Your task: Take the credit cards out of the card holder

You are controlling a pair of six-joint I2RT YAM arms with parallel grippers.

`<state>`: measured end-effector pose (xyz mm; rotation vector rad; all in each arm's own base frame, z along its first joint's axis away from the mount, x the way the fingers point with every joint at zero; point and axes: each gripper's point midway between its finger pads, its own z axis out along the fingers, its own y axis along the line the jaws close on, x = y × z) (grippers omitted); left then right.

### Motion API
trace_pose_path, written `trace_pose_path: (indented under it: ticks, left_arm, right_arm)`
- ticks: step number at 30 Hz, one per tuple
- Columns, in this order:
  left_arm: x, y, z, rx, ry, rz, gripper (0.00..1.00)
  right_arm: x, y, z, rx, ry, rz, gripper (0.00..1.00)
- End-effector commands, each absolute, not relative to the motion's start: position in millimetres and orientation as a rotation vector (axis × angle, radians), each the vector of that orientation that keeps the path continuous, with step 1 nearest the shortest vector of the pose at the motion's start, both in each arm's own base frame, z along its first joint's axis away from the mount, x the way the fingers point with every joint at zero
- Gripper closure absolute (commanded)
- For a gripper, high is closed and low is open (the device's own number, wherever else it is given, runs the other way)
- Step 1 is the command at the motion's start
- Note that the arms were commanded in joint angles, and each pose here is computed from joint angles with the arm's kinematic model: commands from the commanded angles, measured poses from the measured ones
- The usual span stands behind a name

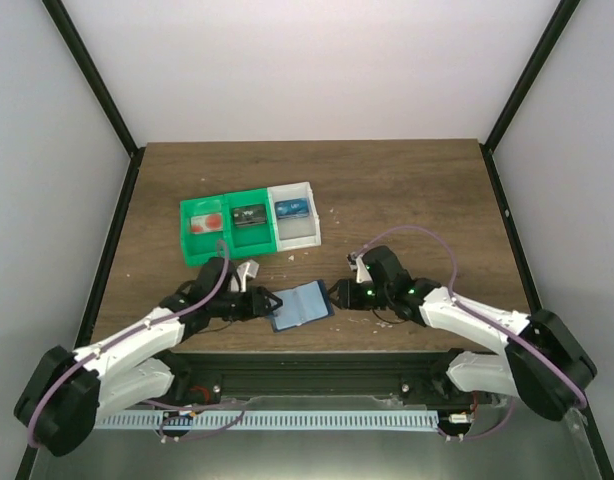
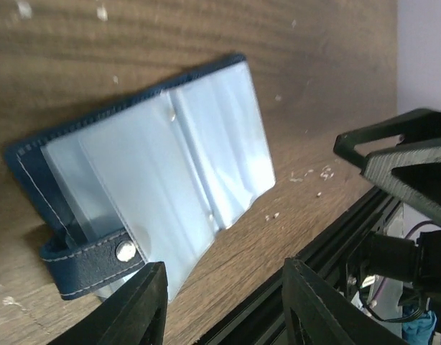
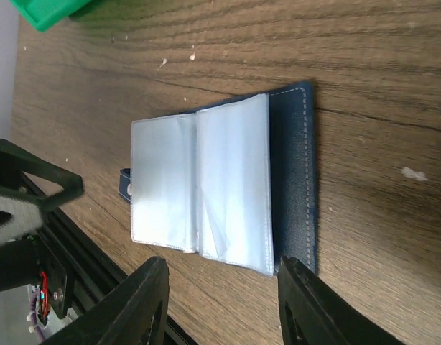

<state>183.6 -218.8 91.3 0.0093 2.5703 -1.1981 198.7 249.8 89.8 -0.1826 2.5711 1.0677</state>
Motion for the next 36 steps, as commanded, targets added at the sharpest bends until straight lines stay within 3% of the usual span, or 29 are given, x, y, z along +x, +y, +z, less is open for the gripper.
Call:
trace_pose_path:
  ticks: [1, 5, 10, 16, 19, 25, 34, 36]
  left_arm:
    - [182.8, -235.0, 83.6, -0.018, 2.550, -1.254, 0.54]
    - [176.3, -231.8, 63.3, -0.026, 2.599, -1.190, 0.57]
    - [174.8, -210.3, 35.9, -0.142, 2.618, -1.080, 0.72]
    - [177.3, -199.1, 26.9, -0.218, 2.602, -1.083, 0.81]
    - [181.0, -194.4, 25.6, -0.253, 2.604, -1.092, 0.82]
    - [179.4, -196.2, 34.5, -0.308, 2.560, -1.223, 0.82]
    - [169.1, -201.2, 47.3, -0.386, 2.458, -1.430, 0.79]
    - [168.3, -201.5, 47.7, -0.367, 2.460, -1.427, 0.78]
  right_arm:
    - [208.0, 275.0, 109.4, -0.242, 2.507, 1.128, 0.57]
    - [206.0, 291.7, 108.5, -0.275, 2.516, 1.143, 0.58]
    - [199.6, 314.2, 105.7, -0.340, 2.523, 1.128, 0.59]
    - [194.9, 341.7, 93.9, -0.425, 2.568, 1.114, 0.61]
    - [189.3, 359.0, 86.5, -0.504, 2.598, 1.022, 0.58]
    - [186.8, 365.1, 50.8, -0.541, 2.691, 0.671, 0.43]
    - [187.6, 365.6, 22.9, -0.511, 2.747, 0.452, 0.42]
    - [187.6, 361.1, 18.2, -0.501, 2.753, 0.416, 0.46]
